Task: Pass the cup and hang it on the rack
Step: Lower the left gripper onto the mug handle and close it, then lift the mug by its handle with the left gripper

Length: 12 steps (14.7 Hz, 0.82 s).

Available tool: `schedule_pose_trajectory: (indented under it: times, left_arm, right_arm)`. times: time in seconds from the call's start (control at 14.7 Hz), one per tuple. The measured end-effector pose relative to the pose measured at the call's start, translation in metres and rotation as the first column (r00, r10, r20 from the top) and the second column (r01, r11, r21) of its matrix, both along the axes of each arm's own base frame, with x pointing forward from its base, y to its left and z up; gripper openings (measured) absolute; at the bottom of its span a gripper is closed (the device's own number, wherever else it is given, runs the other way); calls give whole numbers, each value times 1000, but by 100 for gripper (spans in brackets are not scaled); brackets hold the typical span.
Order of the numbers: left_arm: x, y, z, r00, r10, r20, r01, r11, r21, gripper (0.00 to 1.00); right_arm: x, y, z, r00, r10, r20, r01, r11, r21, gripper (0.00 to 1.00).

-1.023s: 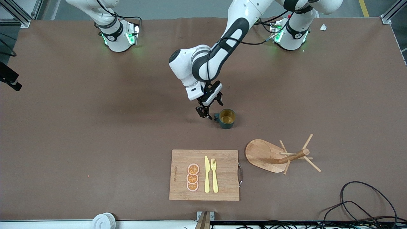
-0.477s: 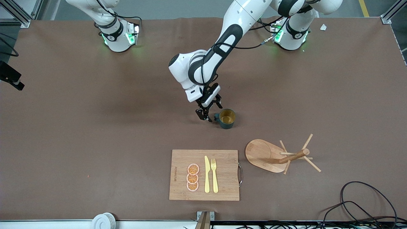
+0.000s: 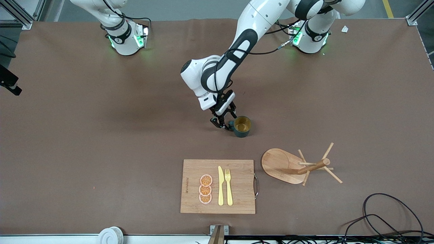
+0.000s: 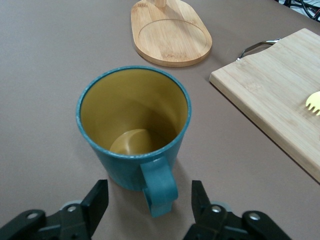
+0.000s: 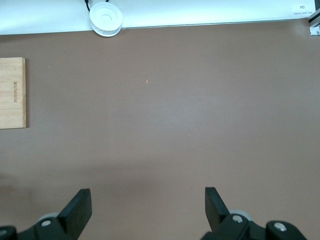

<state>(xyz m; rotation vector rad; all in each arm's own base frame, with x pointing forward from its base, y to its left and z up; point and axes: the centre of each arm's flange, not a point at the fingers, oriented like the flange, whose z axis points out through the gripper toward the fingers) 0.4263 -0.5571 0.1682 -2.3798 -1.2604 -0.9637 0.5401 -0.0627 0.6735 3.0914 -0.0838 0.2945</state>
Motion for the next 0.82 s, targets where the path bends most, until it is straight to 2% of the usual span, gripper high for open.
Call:
schedule_pose_trajectory:
  times: [0.07,0.14,0.41,0.48,0.61,0.75,0.82]
  left_arm:
    - [0,0,-1,1000,0,-1,0,1000,2,62]
    - [0,1,-3,1000,1,-2,-1,1000,5,57]
    - [-1,1,-5,1000,11,-12,-11,1000,3,54]
    - [-2,1,-5,1000,13,-14,-13,1000,2,46]
    - [-2,1,-5,1000,21,-21,-21,1000,-3,43]
    - [-3,0,-5,999,33,-31,-33,999,-13,22]
    - [-2,-1,-3,999,36,-33,-37,999,-19,22]
  right_arm:
    - [0,-1,0,1000,8,-1,-8,1000,-3,100]
    - [0,-2,0,1000,12,-1,-12,1000,-5,100]
    - [-1,-4,-1,1000,16,-5,-16,1000,-7,100]
    - [-1,-4,-1,1000,17,-7,-17,1000,-7,100]
    - [-1,-4,-1,1000,18,-8,-18,1000,-7,100]
    - [-1,-4,-1,1000,19,-8,-19,1000,-8,100]
    - [-1,-4,-1,1000,19,-8,-19,1000,-8,100]
